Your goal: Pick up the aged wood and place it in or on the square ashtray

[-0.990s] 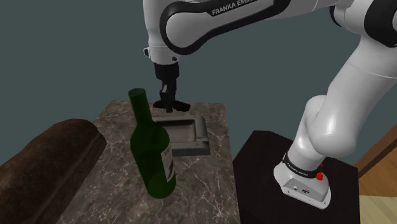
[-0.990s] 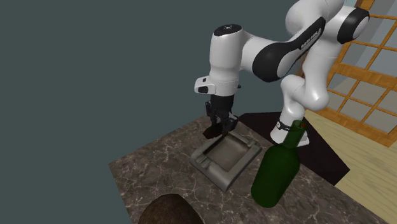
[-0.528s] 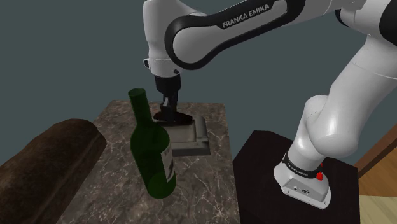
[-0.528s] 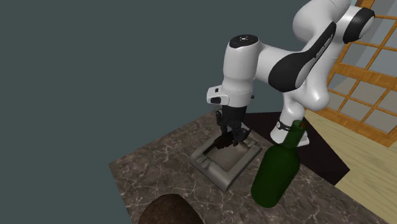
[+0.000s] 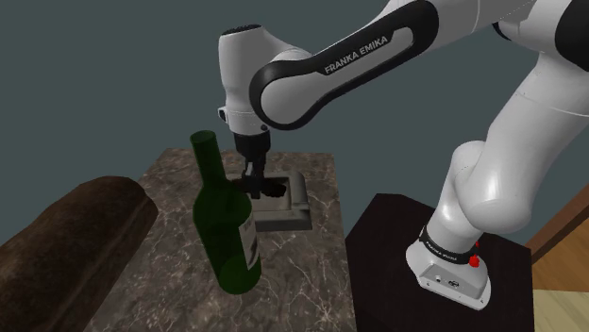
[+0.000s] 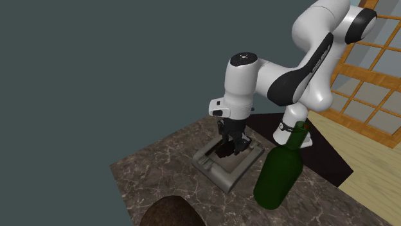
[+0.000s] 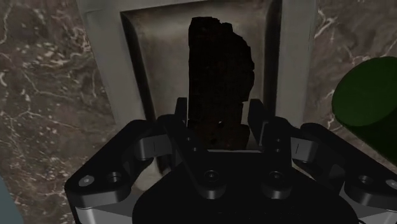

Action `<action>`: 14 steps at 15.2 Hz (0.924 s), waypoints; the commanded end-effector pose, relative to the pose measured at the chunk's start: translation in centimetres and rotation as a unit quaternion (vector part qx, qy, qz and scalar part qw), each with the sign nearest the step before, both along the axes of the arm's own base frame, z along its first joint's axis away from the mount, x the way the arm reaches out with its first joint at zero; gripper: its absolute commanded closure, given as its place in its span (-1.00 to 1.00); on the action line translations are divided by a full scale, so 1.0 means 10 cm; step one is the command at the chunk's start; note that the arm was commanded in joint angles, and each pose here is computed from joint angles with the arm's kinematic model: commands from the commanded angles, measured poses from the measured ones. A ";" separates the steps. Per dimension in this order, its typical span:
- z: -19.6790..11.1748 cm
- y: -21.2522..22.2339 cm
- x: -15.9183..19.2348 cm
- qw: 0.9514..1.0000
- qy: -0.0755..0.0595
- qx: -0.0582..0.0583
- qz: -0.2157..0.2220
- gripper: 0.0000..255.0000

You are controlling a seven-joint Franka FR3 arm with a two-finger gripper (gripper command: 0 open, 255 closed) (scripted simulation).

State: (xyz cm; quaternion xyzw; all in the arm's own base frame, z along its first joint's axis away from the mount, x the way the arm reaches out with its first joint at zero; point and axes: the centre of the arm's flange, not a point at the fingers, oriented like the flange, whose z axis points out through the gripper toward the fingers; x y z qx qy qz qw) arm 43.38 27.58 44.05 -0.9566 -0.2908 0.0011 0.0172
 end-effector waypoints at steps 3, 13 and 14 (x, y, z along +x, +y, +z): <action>-0.13 0.01 0.00 1.000 0.000 0.000 0.000 1.00; -0.13 0.01 0.00 1.000 0.000 0.000 0.000 -1.00; -0.13 0.01 0.00 1.000 0.000 0.000 0.000 -1.00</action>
